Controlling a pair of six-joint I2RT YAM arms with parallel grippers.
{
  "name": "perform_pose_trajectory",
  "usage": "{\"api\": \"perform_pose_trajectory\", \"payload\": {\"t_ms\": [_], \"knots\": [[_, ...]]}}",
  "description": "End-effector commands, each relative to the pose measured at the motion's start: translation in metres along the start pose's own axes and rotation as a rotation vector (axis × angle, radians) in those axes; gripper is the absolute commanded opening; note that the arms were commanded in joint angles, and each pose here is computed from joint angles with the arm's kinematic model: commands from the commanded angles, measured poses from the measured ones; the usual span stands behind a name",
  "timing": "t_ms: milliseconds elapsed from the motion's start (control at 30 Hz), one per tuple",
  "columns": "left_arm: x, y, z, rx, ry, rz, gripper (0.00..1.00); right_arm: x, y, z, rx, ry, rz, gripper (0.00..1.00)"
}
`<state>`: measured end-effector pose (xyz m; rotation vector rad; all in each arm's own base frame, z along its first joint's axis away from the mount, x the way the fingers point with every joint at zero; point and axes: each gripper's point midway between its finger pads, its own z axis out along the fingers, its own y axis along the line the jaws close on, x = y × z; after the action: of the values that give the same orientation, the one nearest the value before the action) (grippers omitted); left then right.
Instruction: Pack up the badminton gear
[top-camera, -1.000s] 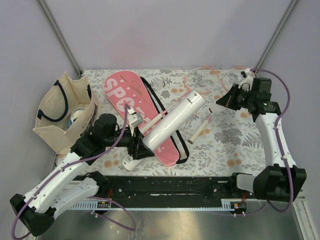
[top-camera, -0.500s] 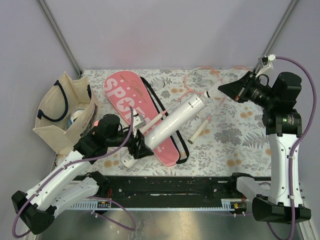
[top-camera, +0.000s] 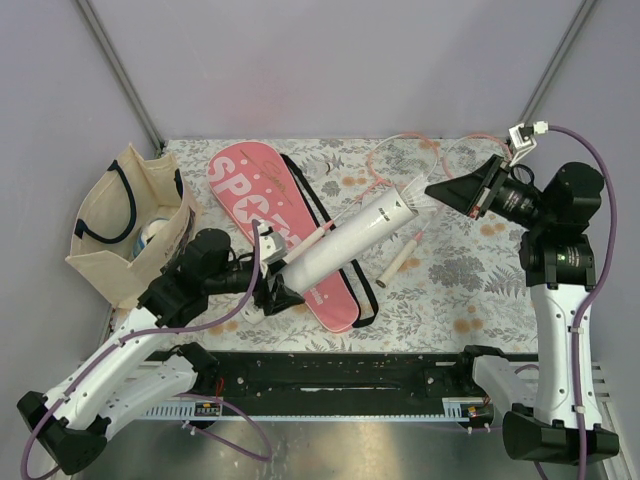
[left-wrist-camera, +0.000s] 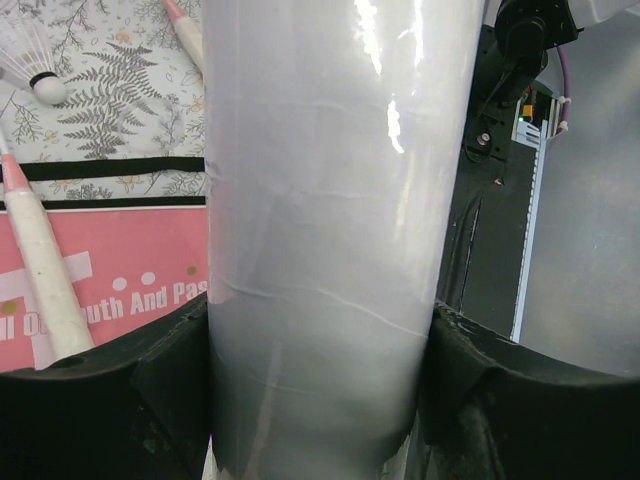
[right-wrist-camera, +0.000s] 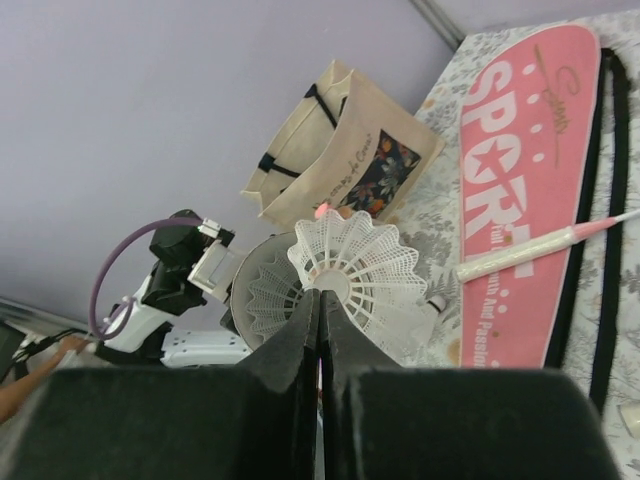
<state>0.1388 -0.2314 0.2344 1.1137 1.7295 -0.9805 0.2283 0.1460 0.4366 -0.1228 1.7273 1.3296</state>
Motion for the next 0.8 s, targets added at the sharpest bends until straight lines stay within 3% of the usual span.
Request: {"api": "perform_pose_trajectory", "payload": {"t_ms": [0, 367, 767], "knots": [[-0.039, -0.001, -0.004, 0.001, -0.134, 0.142, 0.45, 0.007, 0.028, -0.002, -0.132, 0.041, -0.007, 0.0], [-0.041, 0.004, -0.005, -0.012, -0.114, 0.228, 0.45, 0.018, 0.016, 0.01, -0.119, 0.107, -0.014, 0.0], [-0.047, 0.011, 0.004, -0.009, -0.107, 0.221, 0.45, 0.055, -0.005, 0.027, -0.121, 0.226, 0.045, 0.0]]}}
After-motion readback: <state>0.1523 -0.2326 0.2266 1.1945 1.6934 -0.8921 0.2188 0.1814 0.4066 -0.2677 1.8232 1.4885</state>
